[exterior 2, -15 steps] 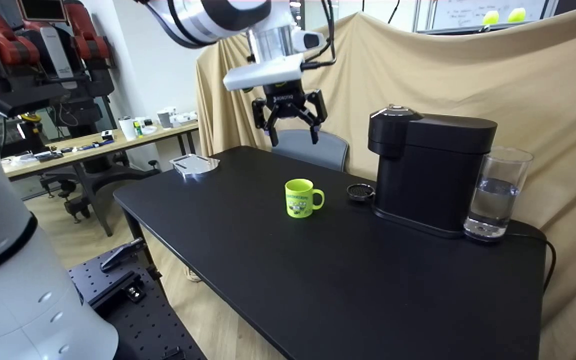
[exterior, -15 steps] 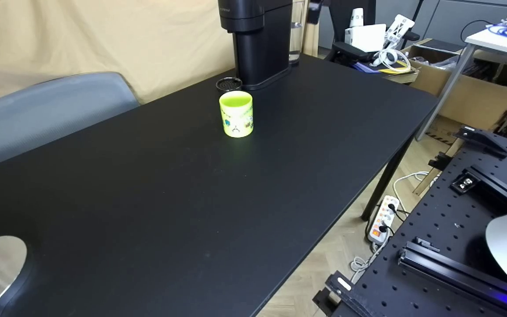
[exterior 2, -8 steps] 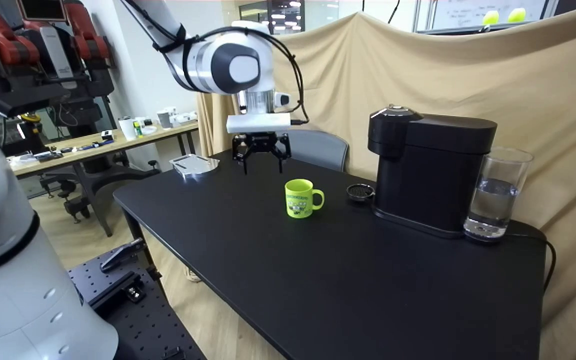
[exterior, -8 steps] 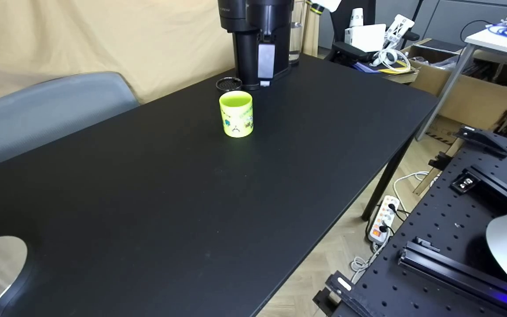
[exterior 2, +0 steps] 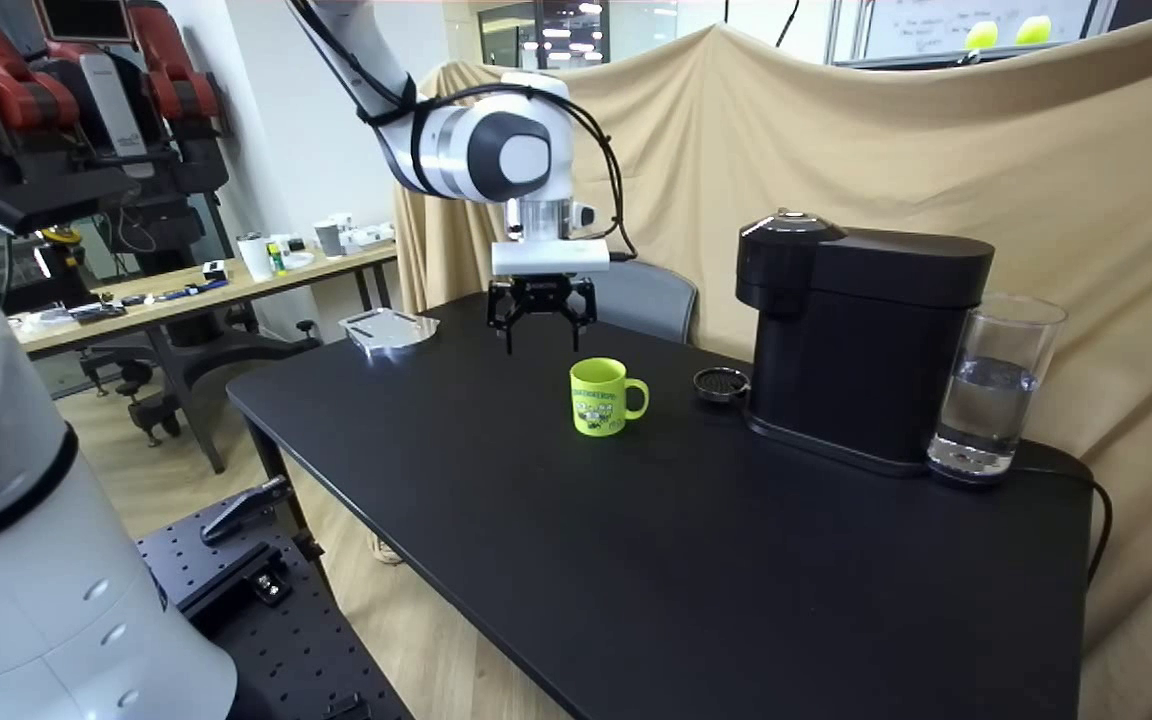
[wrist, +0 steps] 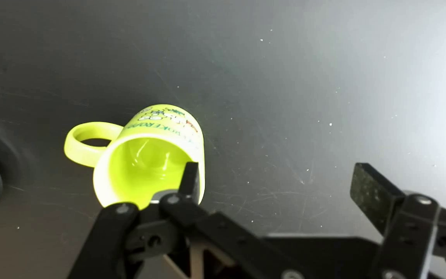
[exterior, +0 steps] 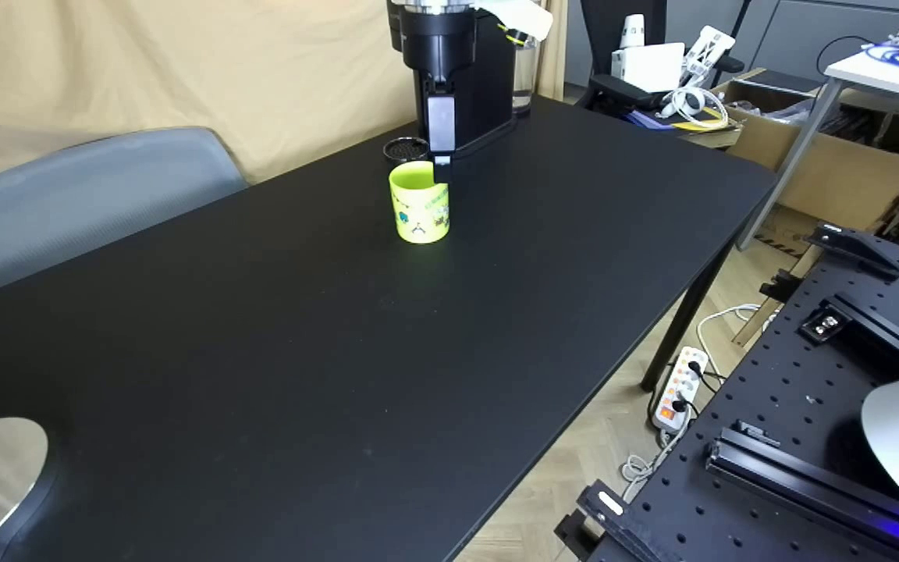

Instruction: Move the mug forward

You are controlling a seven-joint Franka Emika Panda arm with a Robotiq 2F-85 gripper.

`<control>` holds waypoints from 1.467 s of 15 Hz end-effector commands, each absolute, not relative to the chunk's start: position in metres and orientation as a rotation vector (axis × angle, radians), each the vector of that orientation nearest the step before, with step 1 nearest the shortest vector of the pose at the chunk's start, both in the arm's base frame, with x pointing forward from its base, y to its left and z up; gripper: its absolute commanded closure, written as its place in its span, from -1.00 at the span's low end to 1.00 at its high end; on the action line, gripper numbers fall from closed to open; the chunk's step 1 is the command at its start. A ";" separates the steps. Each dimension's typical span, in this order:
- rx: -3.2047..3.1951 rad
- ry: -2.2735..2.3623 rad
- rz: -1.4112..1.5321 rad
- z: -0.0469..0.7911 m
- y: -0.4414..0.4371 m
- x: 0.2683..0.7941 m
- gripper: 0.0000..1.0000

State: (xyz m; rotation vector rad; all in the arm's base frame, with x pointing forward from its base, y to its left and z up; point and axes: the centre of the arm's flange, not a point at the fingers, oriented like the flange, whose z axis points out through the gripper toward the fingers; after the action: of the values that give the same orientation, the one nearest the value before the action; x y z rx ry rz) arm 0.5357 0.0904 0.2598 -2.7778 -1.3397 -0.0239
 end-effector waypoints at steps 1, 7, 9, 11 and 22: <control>-2.816 -1.378 -0.067 0.256 0.090 0.539 -1.00; -2.793 -1.467 -0.075 0.213 0.103 0.569 -1.00; -2.781 -1.477 -0.069 0.198 0.107 0.577 -1.00; -2.773 -1.496 -0.089 0.187 0.109 0.590 -1.00; -2.747 -1.508 -0.055 0.167 0.111 0.618 0.09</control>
State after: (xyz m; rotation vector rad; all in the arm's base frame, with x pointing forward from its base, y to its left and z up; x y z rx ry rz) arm 0.6064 0.1108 0.1641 -2.7389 -1.5397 -0.0593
